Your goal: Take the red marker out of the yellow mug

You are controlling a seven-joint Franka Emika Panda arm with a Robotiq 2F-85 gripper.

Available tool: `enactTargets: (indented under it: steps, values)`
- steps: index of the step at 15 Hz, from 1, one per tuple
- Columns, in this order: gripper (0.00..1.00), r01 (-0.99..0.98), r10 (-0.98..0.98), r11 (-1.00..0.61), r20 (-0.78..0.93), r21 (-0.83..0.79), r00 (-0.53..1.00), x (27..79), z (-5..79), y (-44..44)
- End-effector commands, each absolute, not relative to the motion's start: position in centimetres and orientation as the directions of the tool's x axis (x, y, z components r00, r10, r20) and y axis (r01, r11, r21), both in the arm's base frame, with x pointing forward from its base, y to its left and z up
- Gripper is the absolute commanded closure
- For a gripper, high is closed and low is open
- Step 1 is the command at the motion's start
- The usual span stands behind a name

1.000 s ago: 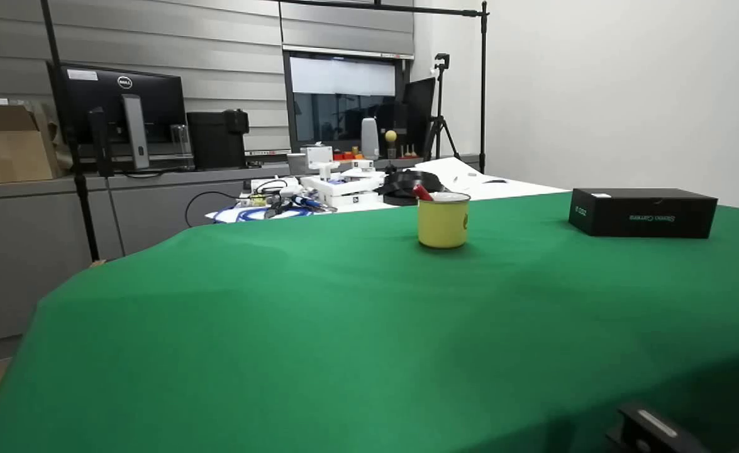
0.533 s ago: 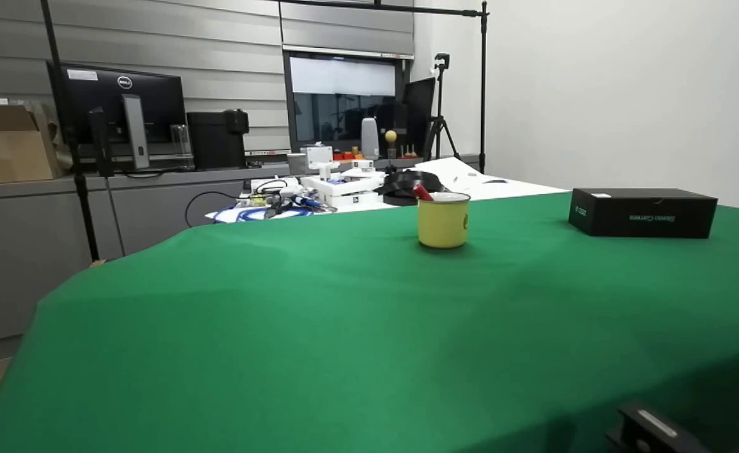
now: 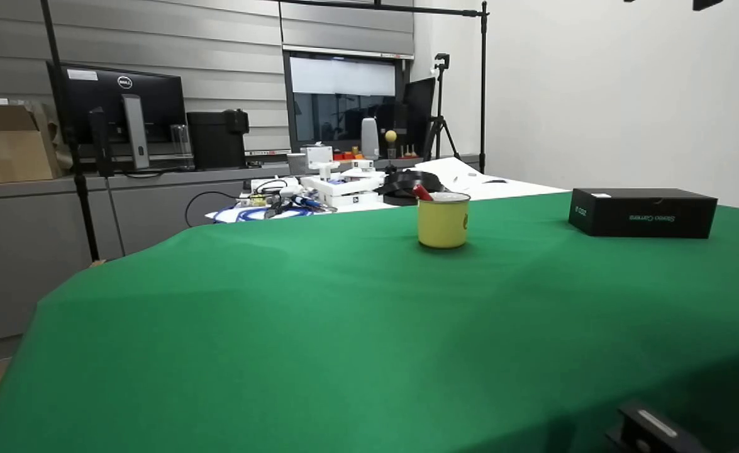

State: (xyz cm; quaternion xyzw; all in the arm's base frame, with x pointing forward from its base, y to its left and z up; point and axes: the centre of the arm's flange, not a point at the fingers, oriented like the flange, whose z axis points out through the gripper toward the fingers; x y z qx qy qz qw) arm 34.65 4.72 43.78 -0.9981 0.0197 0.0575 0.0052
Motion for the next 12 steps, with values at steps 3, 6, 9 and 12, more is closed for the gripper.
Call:
enactTargets:
  steps: [3,6,9,12]
  values:
    - [0.0,-0.016,-0.031,-0.994,-0.133,0.111,0.991,44.6,44.2,3.6]
    - [0.0,0.081,0.054,-0.973,-0.131,0.215,0.99,48.8,43.4,3.9]
    - [0.0,0.25,0.202,-0.917,-0.18,0.309,0.963,51.9,42.1,5.1]
    - [0.0,0.406,0.341,-0.841,-0.232,0.356,0.911,54.0,40.5,7.1]
